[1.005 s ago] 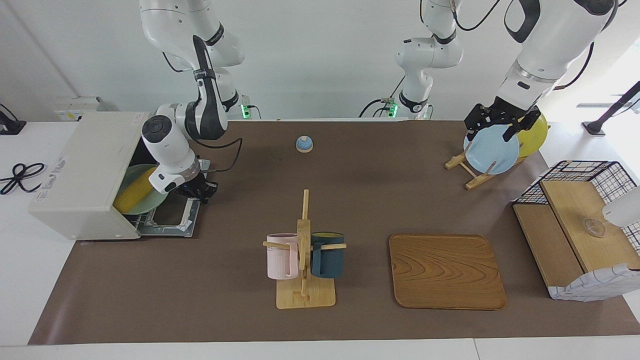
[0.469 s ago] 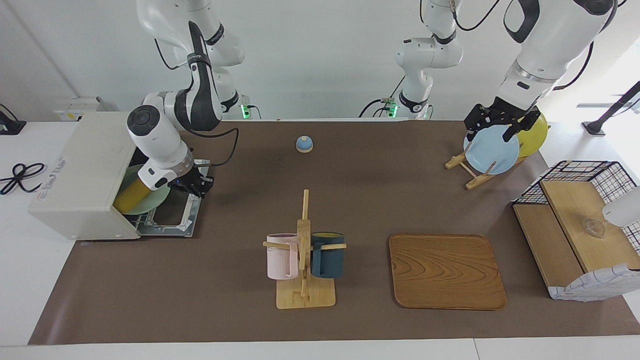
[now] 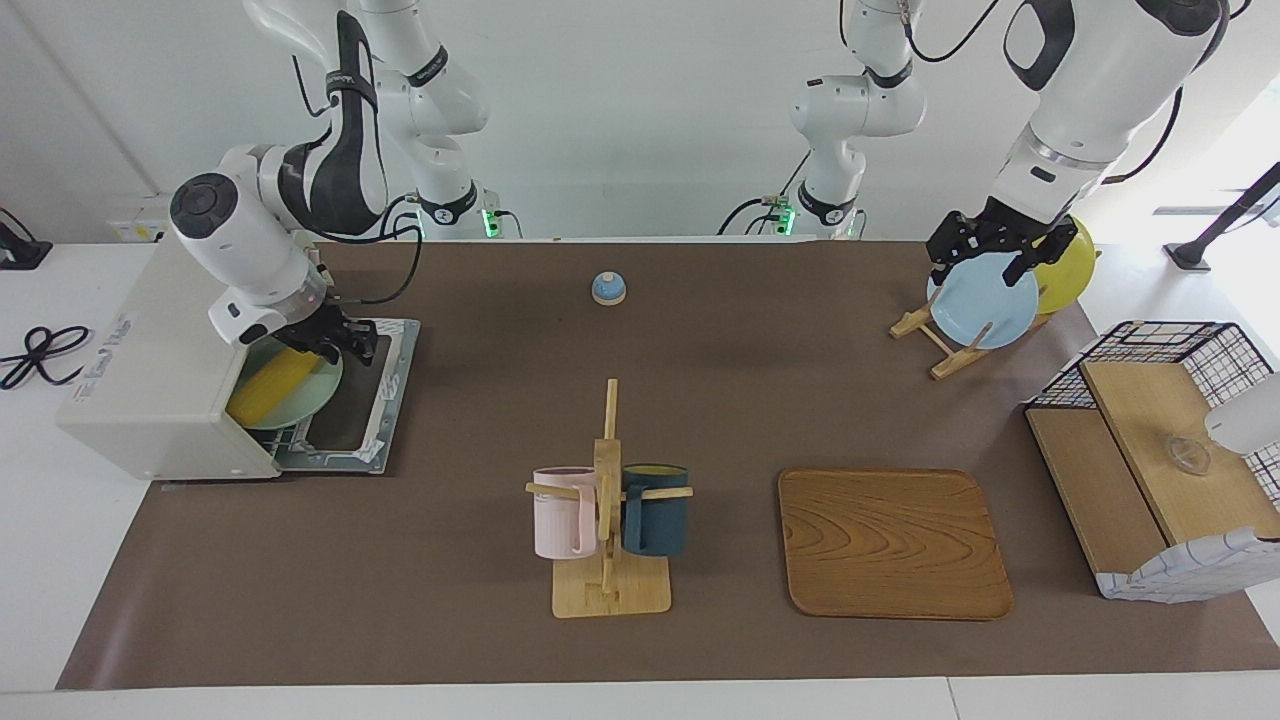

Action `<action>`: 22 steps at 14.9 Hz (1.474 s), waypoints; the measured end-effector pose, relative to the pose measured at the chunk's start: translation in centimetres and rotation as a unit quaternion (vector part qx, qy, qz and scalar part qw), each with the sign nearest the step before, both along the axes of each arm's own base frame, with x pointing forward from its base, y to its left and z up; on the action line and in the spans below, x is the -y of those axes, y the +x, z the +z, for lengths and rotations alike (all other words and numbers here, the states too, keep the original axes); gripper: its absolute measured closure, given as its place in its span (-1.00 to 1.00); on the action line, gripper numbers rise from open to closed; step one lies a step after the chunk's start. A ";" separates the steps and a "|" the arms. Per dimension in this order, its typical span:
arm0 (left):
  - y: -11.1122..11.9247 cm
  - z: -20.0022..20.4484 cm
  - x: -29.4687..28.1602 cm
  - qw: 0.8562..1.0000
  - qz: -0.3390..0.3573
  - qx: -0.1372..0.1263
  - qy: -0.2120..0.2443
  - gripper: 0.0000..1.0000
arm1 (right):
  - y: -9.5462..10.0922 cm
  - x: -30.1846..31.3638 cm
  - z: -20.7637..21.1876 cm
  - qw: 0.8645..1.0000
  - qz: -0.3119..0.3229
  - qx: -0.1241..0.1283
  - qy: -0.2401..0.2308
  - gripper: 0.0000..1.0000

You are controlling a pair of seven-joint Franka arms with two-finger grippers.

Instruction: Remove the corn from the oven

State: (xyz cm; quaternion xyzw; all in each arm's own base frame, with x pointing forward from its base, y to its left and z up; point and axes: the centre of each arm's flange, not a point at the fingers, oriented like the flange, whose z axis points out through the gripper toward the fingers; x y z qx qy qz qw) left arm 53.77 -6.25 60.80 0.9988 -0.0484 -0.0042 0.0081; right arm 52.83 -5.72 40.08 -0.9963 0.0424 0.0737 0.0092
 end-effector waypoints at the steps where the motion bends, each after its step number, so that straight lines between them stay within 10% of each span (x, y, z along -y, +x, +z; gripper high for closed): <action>1: 0.0 0.0 0.0 1.000 0.000 0.000 0.000 -1.00 | -0.1 0.0 -0.2 1.000 0.001 -0.002 -0.002 0.02; 17: -0.2 -0.5 0.2 1.000 -0.002 0.002 0.000 -1.00 | -2.5 1.0 -3.4 0.997 0.063 0.017 -0.045 0.23; 22: -0.3 -0.5 0.2 1.000 -0.002 0.002 0.000 -1.00 | -2.4 0.8 -2.8 0.995 0.079 0.029 -0.053 0.85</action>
